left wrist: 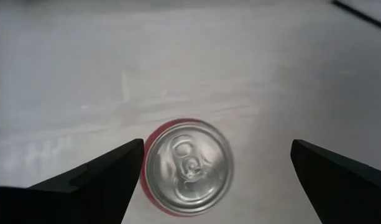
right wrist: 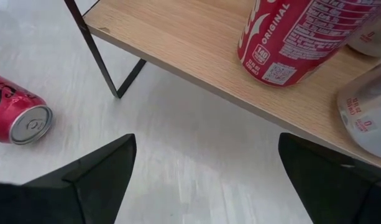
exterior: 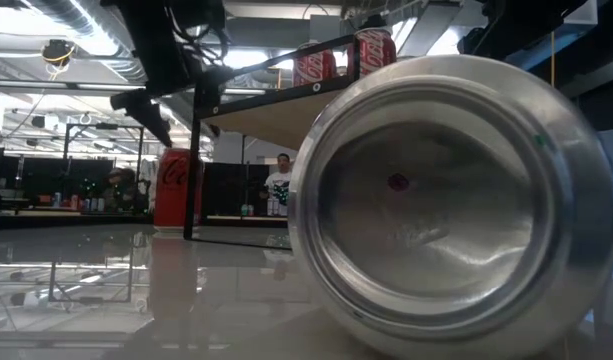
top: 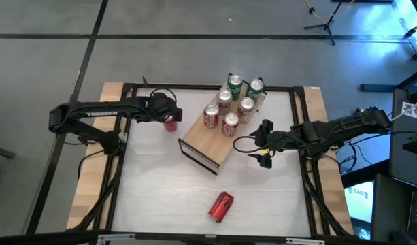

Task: Place canned beverage on shelf
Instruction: Put the left red-black soda can on the shelf

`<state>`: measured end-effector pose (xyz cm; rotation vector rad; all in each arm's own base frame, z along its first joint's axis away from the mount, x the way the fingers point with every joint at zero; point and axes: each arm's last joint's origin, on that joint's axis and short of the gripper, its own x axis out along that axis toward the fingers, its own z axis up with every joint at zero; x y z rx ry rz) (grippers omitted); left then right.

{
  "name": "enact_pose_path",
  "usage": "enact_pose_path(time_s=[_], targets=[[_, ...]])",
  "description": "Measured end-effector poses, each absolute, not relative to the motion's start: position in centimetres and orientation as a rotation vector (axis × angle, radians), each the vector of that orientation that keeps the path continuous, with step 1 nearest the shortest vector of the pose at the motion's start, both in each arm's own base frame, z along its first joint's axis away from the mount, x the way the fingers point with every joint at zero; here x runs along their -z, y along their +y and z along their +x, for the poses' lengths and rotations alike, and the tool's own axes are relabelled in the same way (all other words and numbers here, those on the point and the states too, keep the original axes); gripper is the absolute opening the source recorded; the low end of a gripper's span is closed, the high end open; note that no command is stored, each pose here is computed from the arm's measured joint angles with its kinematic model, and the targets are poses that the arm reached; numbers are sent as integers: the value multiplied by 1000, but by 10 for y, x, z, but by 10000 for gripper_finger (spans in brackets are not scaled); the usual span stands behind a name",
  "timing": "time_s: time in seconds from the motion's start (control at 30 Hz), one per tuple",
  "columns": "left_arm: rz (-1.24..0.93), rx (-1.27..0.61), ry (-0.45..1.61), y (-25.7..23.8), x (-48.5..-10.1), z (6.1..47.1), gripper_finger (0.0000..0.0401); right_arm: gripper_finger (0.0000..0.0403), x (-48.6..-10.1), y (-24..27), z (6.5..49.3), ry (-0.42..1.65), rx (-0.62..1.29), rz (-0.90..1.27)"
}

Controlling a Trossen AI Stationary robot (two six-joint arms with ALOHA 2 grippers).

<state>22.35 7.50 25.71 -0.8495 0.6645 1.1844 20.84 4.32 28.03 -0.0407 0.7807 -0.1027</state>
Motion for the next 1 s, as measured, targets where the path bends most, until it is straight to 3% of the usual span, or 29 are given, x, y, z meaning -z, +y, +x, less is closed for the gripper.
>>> enact_pose_path(time_s=[0.6, 0.9, 1.0], targets=[[-295, -831, 877, 72, -275, 214, 393, 388, -280, 43, 208, 781, 102, -41], [61, -352, 1037, 66, -274, 218, 393, 388, -280, 43, 208, 781, 103, -41], [139, -294, 1052, 67, -274, 217, 393, 388, -280, 43, 208, 781, 103, -41]])
